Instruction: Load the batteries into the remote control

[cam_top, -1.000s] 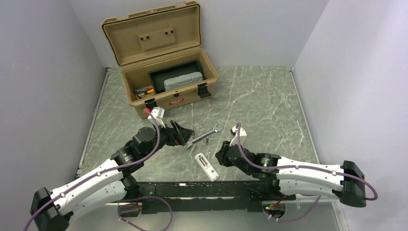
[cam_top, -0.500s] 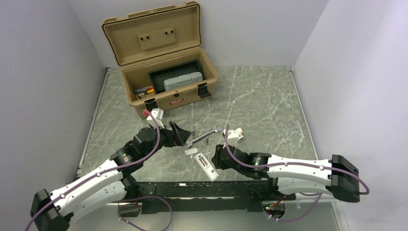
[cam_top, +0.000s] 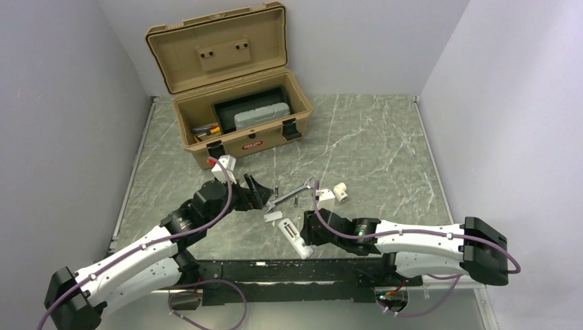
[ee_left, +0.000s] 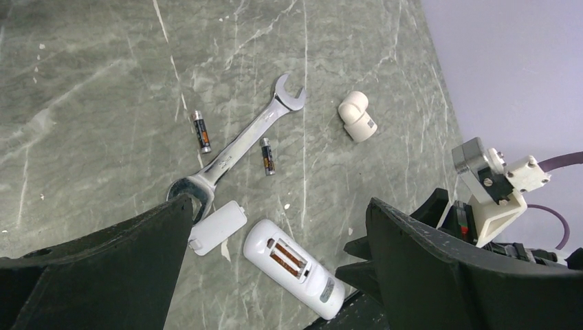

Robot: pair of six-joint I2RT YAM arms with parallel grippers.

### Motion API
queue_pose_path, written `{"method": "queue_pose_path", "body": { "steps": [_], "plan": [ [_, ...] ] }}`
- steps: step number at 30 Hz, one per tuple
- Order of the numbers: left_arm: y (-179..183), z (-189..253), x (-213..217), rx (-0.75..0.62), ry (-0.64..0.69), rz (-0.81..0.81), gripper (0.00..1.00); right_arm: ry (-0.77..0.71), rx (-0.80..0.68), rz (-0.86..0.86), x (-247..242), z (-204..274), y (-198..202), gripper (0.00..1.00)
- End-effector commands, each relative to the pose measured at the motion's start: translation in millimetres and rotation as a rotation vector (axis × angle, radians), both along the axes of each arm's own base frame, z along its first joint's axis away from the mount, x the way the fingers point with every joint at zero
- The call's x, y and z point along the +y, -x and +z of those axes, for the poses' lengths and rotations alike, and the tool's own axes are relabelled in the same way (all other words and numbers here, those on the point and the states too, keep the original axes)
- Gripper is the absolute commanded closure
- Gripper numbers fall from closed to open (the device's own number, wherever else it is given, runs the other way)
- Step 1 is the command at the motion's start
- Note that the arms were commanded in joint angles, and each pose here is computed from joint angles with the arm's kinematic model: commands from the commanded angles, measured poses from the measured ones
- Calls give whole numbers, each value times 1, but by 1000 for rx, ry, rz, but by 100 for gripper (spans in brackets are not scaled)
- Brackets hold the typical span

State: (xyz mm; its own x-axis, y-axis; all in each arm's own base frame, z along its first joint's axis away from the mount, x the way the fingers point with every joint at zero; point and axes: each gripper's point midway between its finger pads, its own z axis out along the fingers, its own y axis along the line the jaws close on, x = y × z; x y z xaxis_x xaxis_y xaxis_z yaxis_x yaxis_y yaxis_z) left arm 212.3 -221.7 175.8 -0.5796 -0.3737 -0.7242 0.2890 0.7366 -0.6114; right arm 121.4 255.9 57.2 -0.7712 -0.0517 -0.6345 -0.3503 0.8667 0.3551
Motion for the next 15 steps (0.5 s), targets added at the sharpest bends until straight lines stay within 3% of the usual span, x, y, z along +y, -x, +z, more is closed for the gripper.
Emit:
{"method": "queue_pose_path", "body": {
  "steps": [1, 15],
  "plan": [
    [0, 5, -3, -7, 15, -14, 1, -49, -18, 15, 12, 14, -3, 56],
    [0, 6, -2, -7, 17, -14, 1, -49, -16, 11, 13, 14, -3, 56]
  ]
}}
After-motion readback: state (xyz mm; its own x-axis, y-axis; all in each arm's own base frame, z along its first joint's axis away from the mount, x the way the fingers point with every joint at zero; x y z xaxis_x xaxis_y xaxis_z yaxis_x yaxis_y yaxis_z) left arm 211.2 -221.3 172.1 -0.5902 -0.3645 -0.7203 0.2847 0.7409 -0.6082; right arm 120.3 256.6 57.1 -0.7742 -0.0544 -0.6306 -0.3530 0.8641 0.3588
